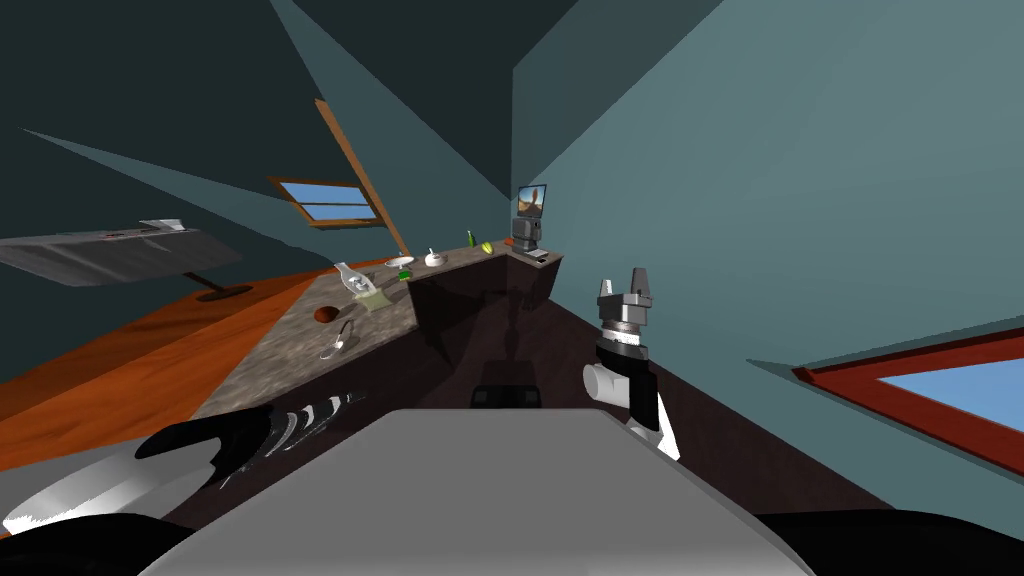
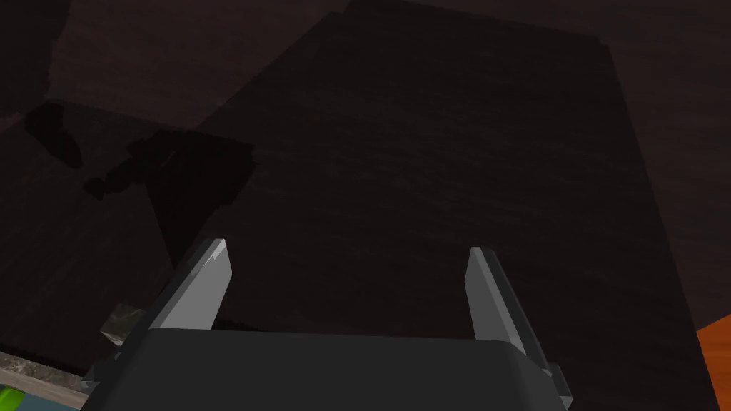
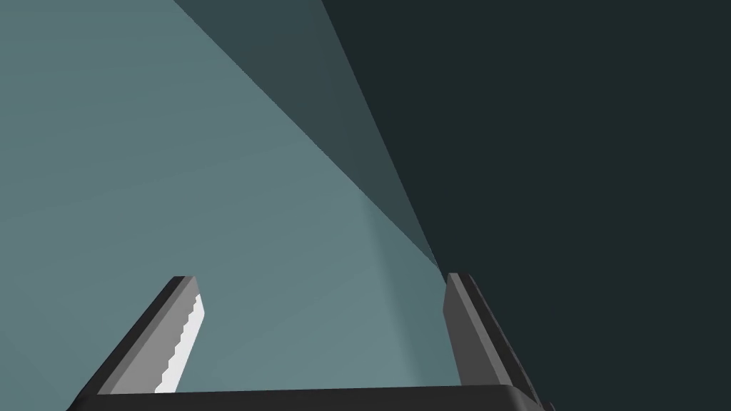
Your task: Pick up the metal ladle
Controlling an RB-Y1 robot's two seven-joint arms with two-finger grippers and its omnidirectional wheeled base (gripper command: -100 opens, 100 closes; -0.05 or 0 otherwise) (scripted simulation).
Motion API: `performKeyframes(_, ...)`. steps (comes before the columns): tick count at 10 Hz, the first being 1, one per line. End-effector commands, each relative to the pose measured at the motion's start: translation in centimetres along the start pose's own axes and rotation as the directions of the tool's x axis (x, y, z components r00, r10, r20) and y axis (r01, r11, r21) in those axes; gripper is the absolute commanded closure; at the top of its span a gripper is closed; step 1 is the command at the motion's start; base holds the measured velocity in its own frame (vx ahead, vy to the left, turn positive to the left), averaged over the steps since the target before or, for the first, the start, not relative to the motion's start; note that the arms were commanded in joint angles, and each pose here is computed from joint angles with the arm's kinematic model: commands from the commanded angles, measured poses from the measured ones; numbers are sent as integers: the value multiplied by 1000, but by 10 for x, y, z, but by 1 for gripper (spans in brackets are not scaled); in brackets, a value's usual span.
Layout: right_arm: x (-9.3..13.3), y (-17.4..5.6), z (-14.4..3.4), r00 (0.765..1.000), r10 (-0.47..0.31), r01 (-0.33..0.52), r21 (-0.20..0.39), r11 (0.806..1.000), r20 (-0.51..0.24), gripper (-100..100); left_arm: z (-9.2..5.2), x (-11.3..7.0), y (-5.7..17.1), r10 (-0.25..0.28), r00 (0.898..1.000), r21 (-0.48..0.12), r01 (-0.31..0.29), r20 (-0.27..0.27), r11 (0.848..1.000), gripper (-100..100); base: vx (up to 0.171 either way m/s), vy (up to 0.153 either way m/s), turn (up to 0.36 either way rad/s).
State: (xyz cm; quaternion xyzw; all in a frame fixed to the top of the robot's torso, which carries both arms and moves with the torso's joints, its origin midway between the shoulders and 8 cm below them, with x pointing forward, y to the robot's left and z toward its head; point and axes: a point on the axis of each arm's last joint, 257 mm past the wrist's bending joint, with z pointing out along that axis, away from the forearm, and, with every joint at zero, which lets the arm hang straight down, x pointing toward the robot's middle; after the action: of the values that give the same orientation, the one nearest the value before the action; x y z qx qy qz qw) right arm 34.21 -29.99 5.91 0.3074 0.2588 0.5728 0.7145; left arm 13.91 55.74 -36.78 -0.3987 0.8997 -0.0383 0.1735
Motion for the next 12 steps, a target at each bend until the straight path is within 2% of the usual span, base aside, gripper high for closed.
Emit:
performKeyframes(1, 0, 0, 0, 1000, 0, 0, 0, 1000, 0, 0, -1, -4, 4, 7, 1000, -9, -7, 3, 1000, -100, 22, 47, 9)
performKeyframes(2, 0, 0, 0, 1000, 0, 0, 0, 1000, 0, 0, -7, -14, 22, 6, 1000, -59, -6, 8, 998, -100, 41, 85, -181)
performKeyframes(4, 0, 0, 0, 1000, 0, 0, 0, 1000, 0, 0, -7, -14, 22, 6, 1000, -59, -6, 8, 998, -100, 34, 77, -43)
performKeyframes(5, 0, 0, 0, 1000, 0, 0, 0, 1000, 0, 0, -13, -24, 39, 5, 1000, -106, -4, 13, 994, -100, 43, 75, -161)
performKeyframes(6, 0, 0, 0, 1000, 0, 0, 0, 1000, 0, 0, -13, -24, 39, 5, 1000, -106, -4, 13, 994, -100, 62, 103, -113)
performKeyframes(8, 0, 0, 0, 1000, 0, 0, 0, 1000, 0, 0, -27, -40, 69, 0, 1000, -192, 5, 25, 981, -100, 123, 172, -251)
performKeyframes(9, 0, 0, 0, 1000, 0, 0, 0, 1000, 0, 0, -27, -40, 69, 0, 1000, -192, 5, 25, 981, -100, 130, 184, -75)
performKeyframes(11, 0, 0, 0, 1000, 0, 0, 0, 1000, 0, 0, -27, -40, 69, 0, 1000, -192, 5, 25, 981, -100, 31, 50, 31)
performKeyframes(12, 0, 0, 0, 1000, 0, 0, 0, 1000, 0, 0, -33, -45, 84, -4, 1000, -230, 11, 29, 973, -100, 55, 77, -132)
